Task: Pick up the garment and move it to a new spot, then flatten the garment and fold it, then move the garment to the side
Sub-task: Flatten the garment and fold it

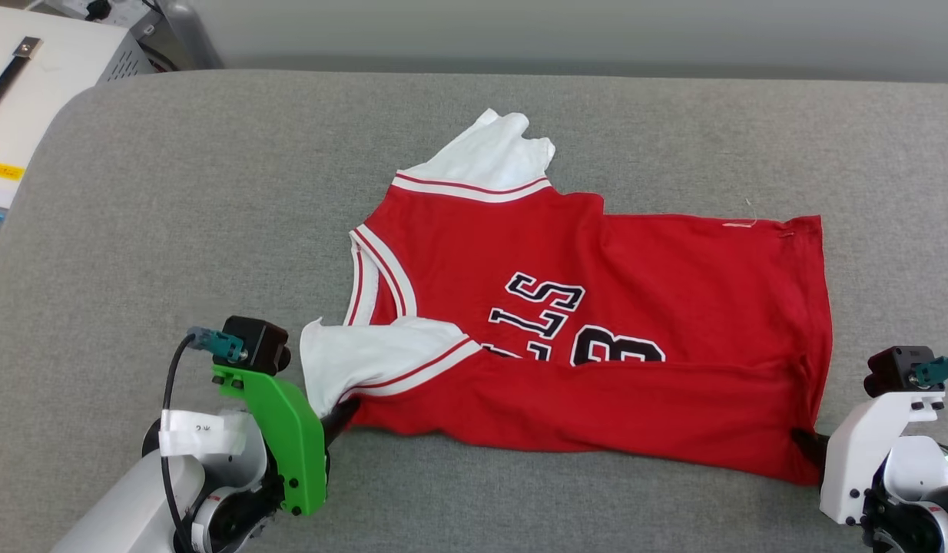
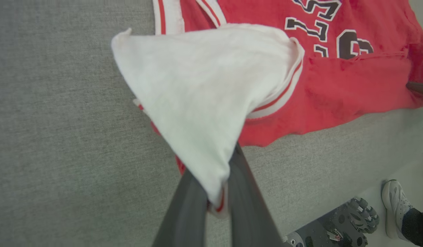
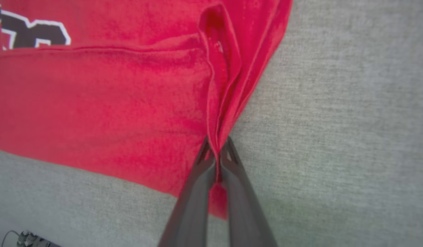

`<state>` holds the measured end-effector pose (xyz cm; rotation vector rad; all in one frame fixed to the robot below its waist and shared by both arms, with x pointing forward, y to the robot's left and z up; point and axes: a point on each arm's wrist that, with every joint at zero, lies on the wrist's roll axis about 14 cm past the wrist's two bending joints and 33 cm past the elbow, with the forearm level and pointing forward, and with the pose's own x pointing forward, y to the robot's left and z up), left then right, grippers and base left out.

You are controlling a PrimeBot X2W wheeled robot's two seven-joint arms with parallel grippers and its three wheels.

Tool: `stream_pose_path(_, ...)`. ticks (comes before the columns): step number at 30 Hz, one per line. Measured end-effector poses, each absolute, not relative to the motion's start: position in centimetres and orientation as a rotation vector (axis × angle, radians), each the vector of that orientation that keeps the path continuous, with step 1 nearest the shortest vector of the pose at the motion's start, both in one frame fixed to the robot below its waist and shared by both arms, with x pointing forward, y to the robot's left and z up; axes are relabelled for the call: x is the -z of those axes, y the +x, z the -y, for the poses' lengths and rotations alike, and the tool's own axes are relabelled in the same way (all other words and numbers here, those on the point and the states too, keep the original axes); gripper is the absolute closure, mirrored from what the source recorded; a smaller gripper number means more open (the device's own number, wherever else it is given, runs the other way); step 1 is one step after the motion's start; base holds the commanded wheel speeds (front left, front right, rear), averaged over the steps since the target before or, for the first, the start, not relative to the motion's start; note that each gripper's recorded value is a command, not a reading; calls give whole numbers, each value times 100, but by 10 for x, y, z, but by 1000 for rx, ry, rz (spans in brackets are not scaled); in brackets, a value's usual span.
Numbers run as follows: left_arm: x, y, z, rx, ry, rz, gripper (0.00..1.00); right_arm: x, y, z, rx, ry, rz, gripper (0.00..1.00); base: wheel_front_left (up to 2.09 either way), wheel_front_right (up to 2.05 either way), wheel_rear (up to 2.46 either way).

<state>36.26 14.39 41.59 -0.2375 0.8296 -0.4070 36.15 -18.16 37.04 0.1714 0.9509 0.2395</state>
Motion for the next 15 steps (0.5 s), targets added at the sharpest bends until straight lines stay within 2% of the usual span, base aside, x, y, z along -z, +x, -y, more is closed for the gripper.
stream_pose_path(15, -439, 307, -154, 374, -232, -787, 100, -412, 326, 173, -298, 127, -870, 100, 0, 0, 0)
